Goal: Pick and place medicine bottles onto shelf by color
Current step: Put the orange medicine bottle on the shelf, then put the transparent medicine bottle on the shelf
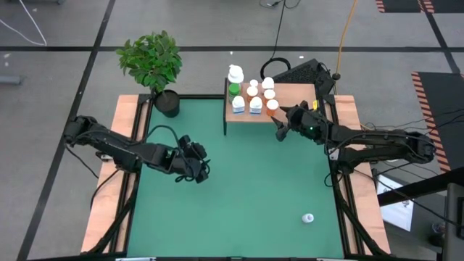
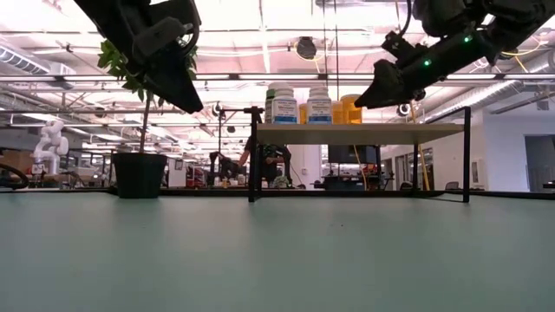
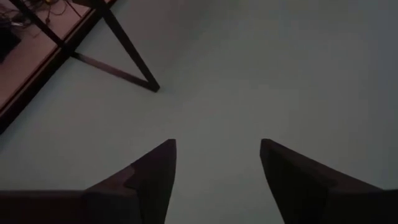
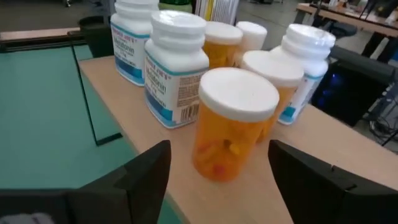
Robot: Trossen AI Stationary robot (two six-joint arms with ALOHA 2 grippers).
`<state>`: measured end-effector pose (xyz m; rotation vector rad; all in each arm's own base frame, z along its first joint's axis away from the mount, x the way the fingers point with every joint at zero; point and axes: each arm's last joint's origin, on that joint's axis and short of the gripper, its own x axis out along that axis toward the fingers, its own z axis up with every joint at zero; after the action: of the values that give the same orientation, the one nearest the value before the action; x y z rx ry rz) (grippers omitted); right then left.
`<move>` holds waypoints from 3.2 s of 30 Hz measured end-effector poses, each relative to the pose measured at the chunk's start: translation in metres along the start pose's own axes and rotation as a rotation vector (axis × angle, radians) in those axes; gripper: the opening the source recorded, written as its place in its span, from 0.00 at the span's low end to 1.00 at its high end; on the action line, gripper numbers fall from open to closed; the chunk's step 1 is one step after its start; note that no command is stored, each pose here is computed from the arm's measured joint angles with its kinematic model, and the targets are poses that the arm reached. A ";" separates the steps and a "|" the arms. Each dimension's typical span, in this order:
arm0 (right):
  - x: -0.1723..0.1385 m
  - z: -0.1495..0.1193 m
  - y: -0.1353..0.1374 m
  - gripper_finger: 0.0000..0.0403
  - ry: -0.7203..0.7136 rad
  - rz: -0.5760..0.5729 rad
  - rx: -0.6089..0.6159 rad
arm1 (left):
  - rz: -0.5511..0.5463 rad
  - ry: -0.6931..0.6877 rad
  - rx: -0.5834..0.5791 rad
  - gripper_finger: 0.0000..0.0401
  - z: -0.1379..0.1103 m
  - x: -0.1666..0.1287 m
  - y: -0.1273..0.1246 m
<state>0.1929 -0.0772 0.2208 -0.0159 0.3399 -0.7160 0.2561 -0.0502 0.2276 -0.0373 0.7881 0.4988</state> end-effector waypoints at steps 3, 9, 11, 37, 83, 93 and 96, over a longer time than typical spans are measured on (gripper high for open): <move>0.000 0.001 0.000 0.62 -0.008 0.001 0.002 | -0.001 -0.001 0.001 0.59 0.000 0.000 0.000; 0.005 0.000 -0.002 0.54 -0.005 -0.010 -0.014 | 0.007 0.001 -0.010 0.60 0.001 0.001 0.002; 0.008 -0.003 -0.002 0.51 0.015 -0.015 -0.031 | 0.007 0.000 -0.012 0.60 0.001 0.002 0.002; -0.030 -0.005 0.056 0.44 0.315 0.310 -0.023 | -0.068 -0.150 0.149 0.60 0.010 0.010 -0.009; -0.194 -0.071 0.153 0.46 0.993 0.868 -0.264 | -0.731 -0.465 0.601 0.60 0.078 0.178 -0.131; -0.192 -0.082 0.162 0.46 0.903 0.950 -0.490 | -0.726 -0.455 0.581 0.60 0.079 0.180 -0.127; -0.191 -0.085 0.165 0.45 0.888 0.963 -0.518 | -0.726 -0.454 0.581 0.60 0.079 0.180 -0.127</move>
<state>0.1384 0.1799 0.1765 -0.0212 1.2693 0.3851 0.4727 -0.0700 0.1408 0.3108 0.4013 -0.4122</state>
